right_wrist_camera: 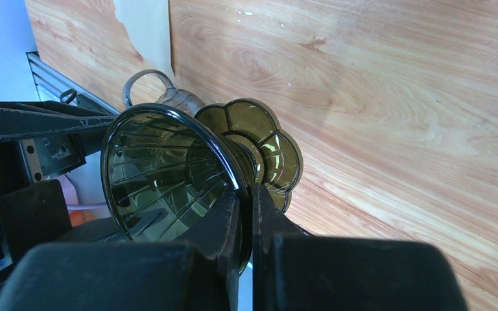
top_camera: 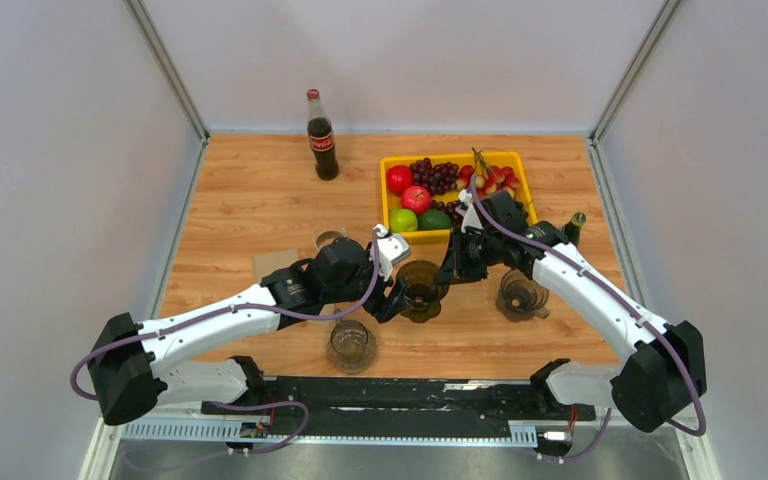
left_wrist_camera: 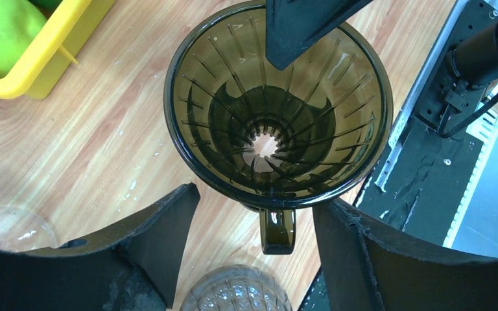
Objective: Place the coffee filter in the dripper
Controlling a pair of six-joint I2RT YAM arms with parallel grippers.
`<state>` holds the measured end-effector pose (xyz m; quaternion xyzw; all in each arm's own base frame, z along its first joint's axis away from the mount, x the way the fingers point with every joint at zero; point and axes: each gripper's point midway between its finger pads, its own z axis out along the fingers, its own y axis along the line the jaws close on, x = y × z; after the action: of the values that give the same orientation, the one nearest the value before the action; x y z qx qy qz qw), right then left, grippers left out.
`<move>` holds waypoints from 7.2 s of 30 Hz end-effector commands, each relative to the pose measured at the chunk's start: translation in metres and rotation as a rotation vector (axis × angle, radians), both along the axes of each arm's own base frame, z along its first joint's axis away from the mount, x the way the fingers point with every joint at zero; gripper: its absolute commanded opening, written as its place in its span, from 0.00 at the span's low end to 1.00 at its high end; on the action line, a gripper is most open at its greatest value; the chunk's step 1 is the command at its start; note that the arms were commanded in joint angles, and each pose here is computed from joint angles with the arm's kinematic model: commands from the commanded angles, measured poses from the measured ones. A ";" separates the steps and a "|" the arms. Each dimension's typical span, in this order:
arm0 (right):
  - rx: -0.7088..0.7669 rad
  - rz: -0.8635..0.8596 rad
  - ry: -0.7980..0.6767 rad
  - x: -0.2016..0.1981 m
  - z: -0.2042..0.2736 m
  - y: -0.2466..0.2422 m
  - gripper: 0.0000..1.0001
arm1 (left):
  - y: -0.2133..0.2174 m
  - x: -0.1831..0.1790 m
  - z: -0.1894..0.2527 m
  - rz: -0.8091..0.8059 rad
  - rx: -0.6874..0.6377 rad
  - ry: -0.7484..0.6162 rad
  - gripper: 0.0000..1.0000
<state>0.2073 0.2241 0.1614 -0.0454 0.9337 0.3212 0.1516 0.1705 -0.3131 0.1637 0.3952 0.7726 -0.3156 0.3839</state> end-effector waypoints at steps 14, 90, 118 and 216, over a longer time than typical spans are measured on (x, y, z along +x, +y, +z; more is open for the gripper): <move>0.086 0.069 -0.044 0.001 0.030 0.012 0.00 | -0.007 0.009 0.023 -0.004 -0.047 -0.085 0.13; -0.330 -0.578 -0.608 0.075 0.030 -0.120 1.00 | 0.155 0.120 0.046 1.040 -0.063 -0.164 0.02; -0.338 -0.570 -0.603 0.074 0.026 -0.120 1.00 | 0.155 0.106 0.026 0.991 -0.015 -0.109 0.10; 0.145 -0.141 -0.266 0.055 -0.050 0.031 0.99 | 0.232 0.037 -0.118 1.374 -0.033 0.471 0.98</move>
<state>0.2579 0.2269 0.0952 -0.0080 0.9088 0.3035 0.2862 0.1984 -0.0648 0.0498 -0.2388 0.9156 -0.0396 0.3209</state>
